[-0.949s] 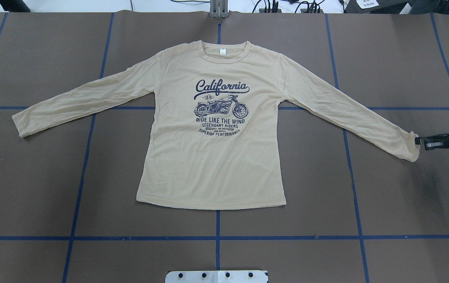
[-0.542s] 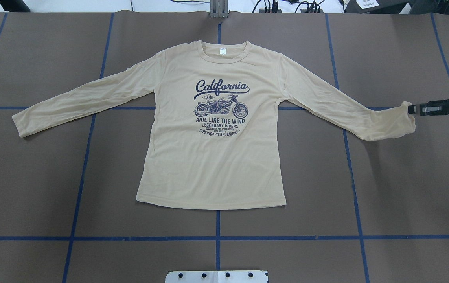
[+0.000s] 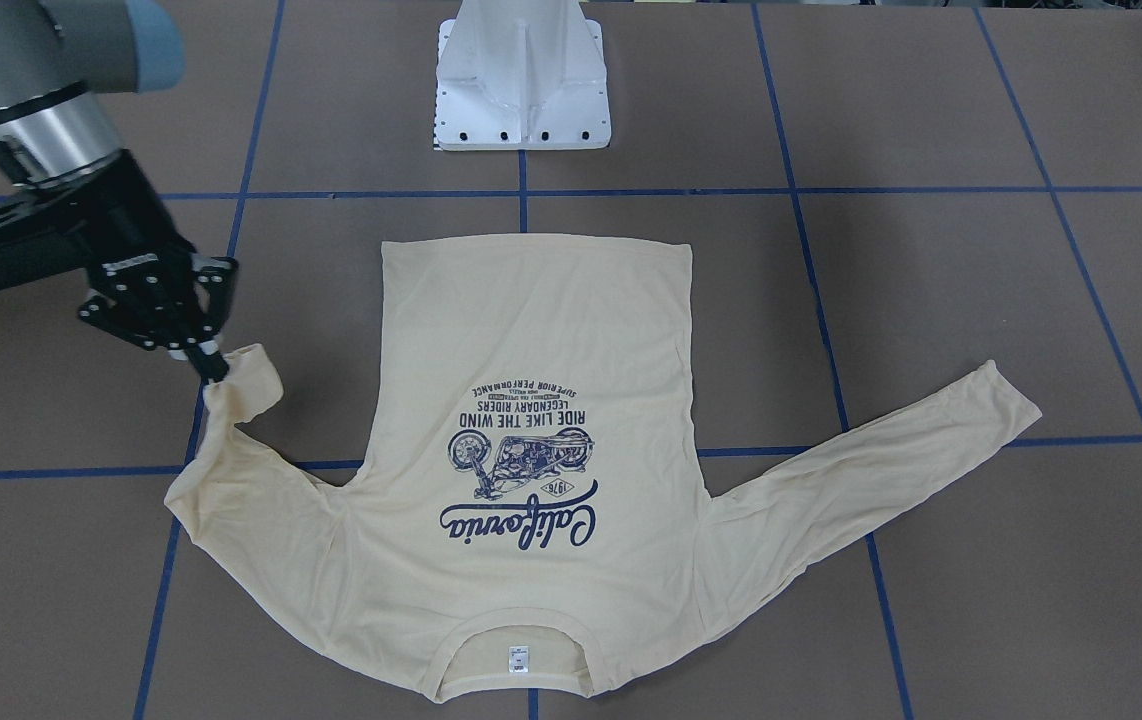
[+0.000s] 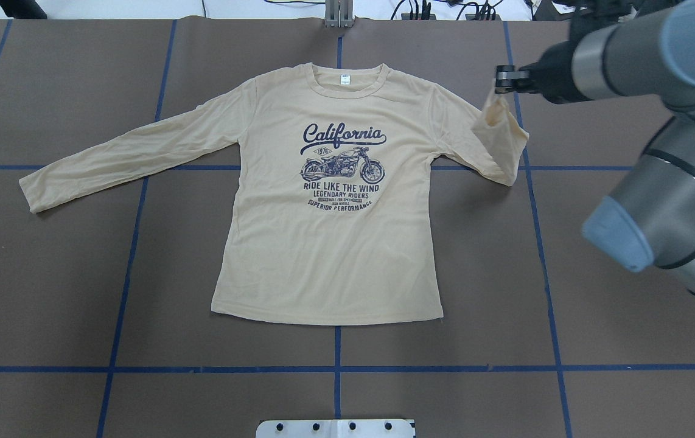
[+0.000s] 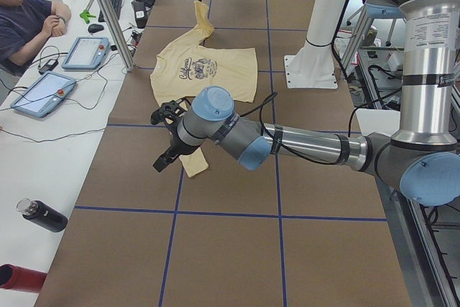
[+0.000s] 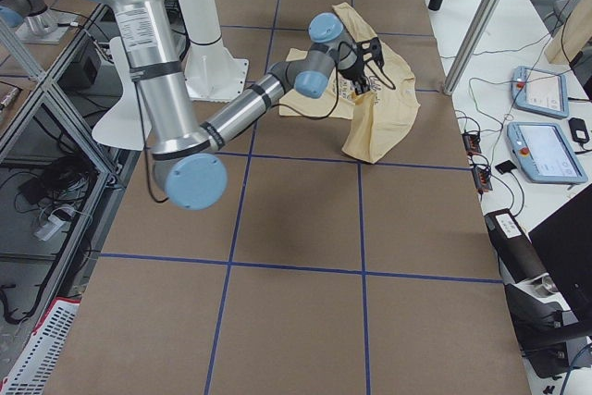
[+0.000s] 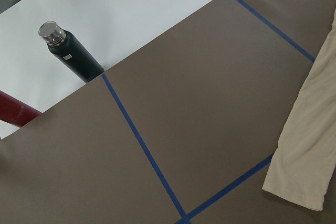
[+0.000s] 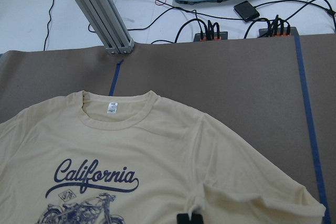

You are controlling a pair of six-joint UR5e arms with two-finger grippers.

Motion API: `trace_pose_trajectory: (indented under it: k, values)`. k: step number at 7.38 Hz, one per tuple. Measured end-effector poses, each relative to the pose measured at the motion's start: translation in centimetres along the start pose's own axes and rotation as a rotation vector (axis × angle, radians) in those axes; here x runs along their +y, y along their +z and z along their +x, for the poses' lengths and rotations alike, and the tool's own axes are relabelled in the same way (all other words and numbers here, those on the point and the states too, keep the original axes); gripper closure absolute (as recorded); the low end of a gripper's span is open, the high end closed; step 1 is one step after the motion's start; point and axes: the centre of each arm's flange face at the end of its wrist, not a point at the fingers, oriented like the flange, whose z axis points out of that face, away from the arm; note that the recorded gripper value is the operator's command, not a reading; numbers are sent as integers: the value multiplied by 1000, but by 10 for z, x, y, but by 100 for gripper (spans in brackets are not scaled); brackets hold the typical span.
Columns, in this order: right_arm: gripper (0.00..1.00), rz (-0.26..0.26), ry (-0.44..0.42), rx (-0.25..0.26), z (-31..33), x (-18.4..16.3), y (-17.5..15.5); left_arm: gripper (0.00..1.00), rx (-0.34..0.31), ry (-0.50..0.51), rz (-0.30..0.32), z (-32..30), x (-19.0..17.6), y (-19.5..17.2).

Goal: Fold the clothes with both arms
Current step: 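Carry the sleeve cuff with the right gripper across the shirt front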

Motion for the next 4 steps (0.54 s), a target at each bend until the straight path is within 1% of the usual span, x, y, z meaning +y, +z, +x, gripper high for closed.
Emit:
trace_pose_trajectory:
  k: [1, 2, 4]
  values:
    - [100, 11, 30, 37, -58, -12, 11, 0, 0, -1, 0, 0, 0, 0]
    - [100, 25, 67, 59, -110, -29, 27, 0, 0, -2, 0, 0, 0, 0]
    - [100, 49, 160, 112, -231, -64, 71, 0, 0, -3, 0, -1, 0, 0]
